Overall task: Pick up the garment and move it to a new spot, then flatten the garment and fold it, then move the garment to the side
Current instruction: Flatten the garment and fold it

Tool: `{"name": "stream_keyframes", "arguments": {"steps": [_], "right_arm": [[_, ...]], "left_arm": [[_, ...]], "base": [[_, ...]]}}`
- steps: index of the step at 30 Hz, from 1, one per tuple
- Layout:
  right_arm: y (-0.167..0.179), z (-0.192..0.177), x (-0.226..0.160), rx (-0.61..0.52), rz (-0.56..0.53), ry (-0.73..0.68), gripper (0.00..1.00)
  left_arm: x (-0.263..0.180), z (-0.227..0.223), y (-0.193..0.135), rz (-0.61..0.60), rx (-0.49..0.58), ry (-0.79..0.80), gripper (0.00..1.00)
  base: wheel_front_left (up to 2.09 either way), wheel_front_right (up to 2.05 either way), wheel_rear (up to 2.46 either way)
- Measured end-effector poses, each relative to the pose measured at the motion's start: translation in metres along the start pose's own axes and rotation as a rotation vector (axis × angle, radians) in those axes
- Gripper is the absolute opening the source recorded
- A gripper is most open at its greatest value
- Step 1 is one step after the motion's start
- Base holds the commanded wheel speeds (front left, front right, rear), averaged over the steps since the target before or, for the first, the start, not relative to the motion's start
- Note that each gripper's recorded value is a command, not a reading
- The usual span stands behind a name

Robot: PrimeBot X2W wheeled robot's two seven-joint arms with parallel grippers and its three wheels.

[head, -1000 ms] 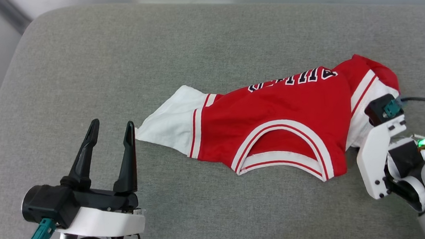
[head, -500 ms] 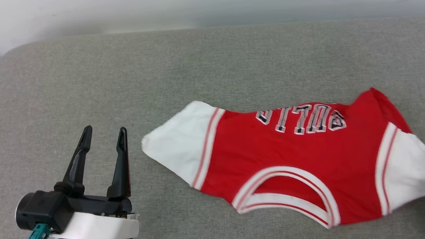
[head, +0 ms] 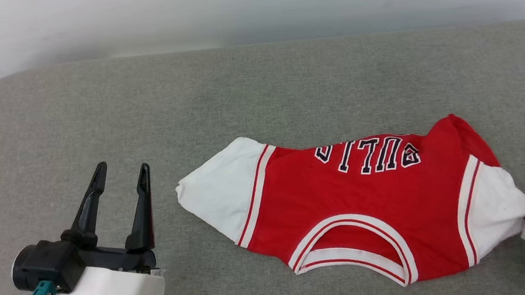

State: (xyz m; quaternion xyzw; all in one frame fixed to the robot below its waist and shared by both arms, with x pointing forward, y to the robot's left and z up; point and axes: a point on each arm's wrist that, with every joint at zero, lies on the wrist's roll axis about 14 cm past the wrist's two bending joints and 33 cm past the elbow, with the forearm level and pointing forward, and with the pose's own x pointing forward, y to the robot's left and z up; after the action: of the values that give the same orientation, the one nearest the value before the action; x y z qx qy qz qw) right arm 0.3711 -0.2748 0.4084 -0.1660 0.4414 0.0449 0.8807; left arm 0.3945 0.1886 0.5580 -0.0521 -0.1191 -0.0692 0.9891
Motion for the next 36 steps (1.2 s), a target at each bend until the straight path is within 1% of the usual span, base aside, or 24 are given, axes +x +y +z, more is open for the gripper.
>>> {"name": "stream_keyframes", "arguments": {"steps": [7,9,11,14,16,19,21,23,24,27,30,32,36], "right_arm": [[0.000,0.064,-0.036,0.118,-0.033,-0.385,1.00],[-0.002,0.071,-0.046,0.134,-0.058,-0.466,1.00],[0.001,0.079,-0.056,0.206,-0.060,-0.567,1.00],[0.003,0.085,-0.069,0.277,-0.073,-0.687,1.00],[0.003,0.086,-0.074,0.317,-0.085,-0.744,1.00],[0.001,0.089,-0.082,0.367,-0.107,-0.831,1.00],[0.000,0.089,-0.084,0.394,-0.115,-0.870,1.00],[-0.002,0.089,-0.085,0.399,-0.125,-0.891,1.00],[-0.003,0.088,-0.085,0.404,-0.131,-0.900,1.00],[-0.005,0.086,-0.081,0.411,-0.142,-0.901,1.00],[-0.005,0.085,-0.076,0.416,-0.147,-0.899,1.00],[-0.003,0.083,-0.069,0.422,-0.143,-0.887,1.00],[0.002,0.075,-0.054,0.434,-0.138,-0.843,1.00]], "left_arm": [[0.002,0.006,-0.008,-0.024,-0.015,-0.019,1.00],[0.002,0.006,-0.009,-0.029,-0.018,-0.021,1.00],[0.004,0.007,-0.011,-0.038,-0.021,-0.023,1.00],[0.005,0.001,-0.013,-0.052,-0.030,-0.005,1.00],[0.005,-0.010,-0.014,-0.072,-0.028,0.033,1.00],[0.005,-0.032,-0.017,-0.107,-0.030,0.136,1.00],[0.009,-0.046,-0.021,-0.141,-0.026,0.229,1.00],[0.012,-0.061,-0.024,-0.167,-0.023,0.333,1.00],[0.011,-0.071,-0.024,-0.183,-0.006,0.403,1.00],[0.006,-0.098,-0.020,-0.188,0.035,0.603,1.00],[0.000,-0.120,-0.015,-0.190,0.076,0.764,1.00],[-0.001,-0.131,-0.009,-0.184,0.105,0.835,1.00],[0.002,-0.150,-0.009,-0.172,0.101,0.905,1.00]], "base": [[0.00,0.00,0.00],[0.00,0.00,0.00],[0.00,0.00,0.00],[0.00,0.00,0.00],[0.00,0.00,0.00],[0.00,0.00,0.00],[0.00,0.00,0.00],[0.00,0.00,0.00],[0.00,0.00,0.00],[0.00,0.00,0.00],[0.00,0.00,0.00],[0.00,0.00,0.00],[0.00,0.00,0.00]]}}
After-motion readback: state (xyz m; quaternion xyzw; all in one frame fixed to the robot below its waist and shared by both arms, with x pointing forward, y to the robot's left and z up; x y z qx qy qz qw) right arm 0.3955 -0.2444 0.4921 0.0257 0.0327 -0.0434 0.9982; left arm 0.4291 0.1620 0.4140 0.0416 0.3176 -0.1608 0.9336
